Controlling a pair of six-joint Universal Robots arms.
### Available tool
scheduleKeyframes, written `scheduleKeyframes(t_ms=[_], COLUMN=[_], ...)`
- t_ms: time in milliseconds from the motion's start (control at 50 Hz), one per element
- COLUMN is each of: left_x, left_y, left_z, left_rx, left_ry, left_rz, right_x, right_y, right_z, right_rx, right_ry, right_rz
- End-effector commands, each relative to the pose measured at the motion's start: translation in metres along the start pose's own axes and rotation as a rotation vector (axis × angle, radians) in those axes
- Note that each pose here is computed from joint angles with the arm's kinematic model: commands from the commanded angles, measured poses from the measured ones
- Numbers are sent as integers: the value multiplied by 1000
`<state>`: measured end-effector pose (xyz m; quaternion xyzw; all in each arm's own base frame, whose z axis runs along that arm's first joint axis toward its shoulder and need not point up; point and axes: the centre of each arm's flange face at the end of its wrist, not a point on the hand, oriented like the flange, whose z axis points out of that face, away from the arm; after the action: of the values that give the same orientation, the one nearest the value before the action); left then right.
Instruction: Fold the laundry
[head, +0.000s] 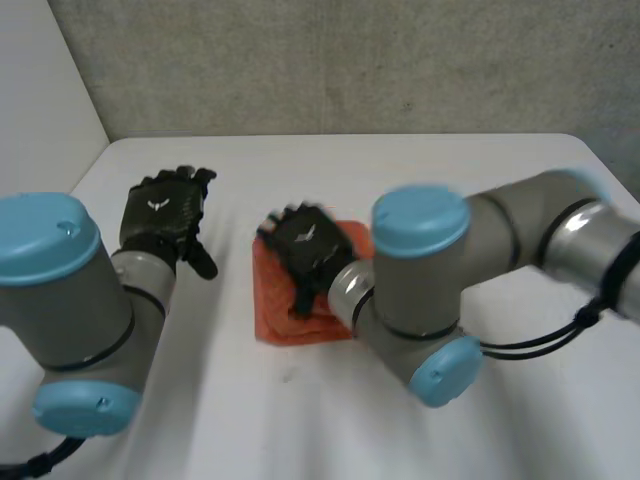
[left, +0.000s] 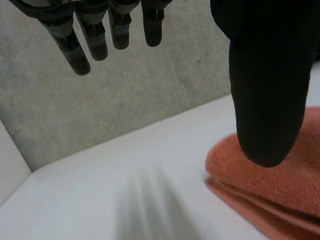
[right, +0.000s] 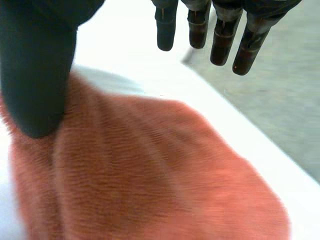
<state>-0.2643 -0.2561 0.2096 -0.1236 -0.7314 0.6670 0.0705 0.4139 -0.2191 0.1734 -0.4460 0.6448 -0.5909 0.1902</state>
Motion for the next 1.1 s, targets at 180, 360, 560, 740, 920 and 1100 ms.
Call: scheduleKeyframes(t_ms=[180, 360, 560, 740, 920, 1100], left_x=[60, 58, 47, 38, 12, -24], left_y=[25, 60, 64, -33, -97, -139], left_z=[29, 28, 28, 13, -8, -36], left_rx=[-142, -311, -357, -97, 77, 168], left_ry=[251, 229, 202, 212, 172, 74], left_rz=[-114, -119, -110, -161, -189, -198], right_x=[83, 83, 94, 121, 161, 192], right_y=[12, 72, 61, -32, -63, -88], right_z=[-8, 10, 7, -30, -71, -134], right_rx=[-27, -253, -272, 6, 117, 181], right_ry=[170, 156, 162, 233, 419, 627], right_rz=[416, 463, 407, 346, 317, 263])
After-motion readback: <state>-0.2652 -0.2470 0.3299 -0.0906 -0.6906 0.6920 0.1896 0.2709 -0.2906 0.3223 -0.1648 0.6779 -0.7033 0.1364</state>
